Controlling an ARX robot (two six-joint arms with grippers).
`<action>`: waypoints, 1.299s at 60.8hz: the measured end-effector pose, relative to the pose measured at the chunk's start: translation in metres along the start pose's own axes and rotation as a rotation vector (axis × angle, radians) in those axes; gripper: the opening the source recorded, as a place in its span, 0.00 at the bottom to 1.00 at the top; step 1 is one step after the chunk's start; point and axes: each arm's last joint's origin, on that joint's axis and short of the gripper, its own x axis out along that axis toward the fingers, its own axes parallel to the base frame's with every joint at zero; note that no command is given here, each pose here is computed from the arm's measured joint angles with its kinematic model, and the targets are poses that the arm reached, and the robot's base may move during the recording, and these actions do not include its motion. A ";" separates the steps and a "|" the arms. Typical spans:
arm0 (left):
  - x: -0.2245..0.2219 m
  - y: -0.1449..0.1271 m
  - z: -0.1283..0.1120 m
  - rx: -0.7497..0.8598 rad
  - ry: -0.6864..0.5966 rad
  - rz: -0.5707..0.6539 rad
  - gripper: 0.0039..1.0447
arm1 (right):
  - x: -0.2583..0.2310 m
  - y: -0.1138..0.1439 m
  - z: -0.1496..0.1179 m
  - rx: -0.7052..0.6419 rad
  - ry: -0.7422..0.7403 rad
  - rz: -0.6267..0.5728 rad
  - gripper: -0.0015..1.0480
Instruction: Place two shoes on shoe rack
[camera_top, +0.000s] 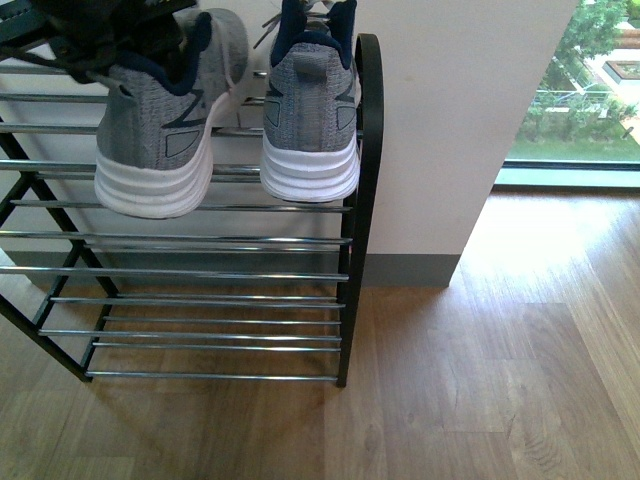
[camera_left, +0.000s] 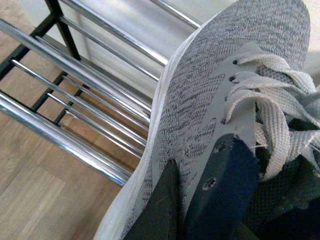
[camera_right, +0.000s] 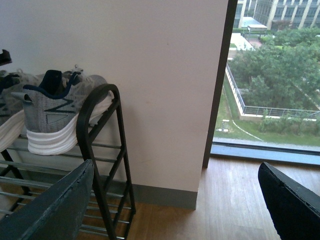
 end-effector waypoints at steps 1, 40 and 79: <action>0.000 -0.002 0.000 0.000 0.001 -0.005 0.01 | 0.000 0.000 0.000 0.000 0.000 0.000 0.91; 0.009 -0.031 -0.005 -0.032 0.057 -0.084 0.33 | 0.000 0.000 0.000 0.000 0.000 0.000 0.91; -0.059 -0.037 0.011 0.012 0.081 -0.300 0.91 | 0.000 0.000 0.000 0.000 0.000 0.000 0.91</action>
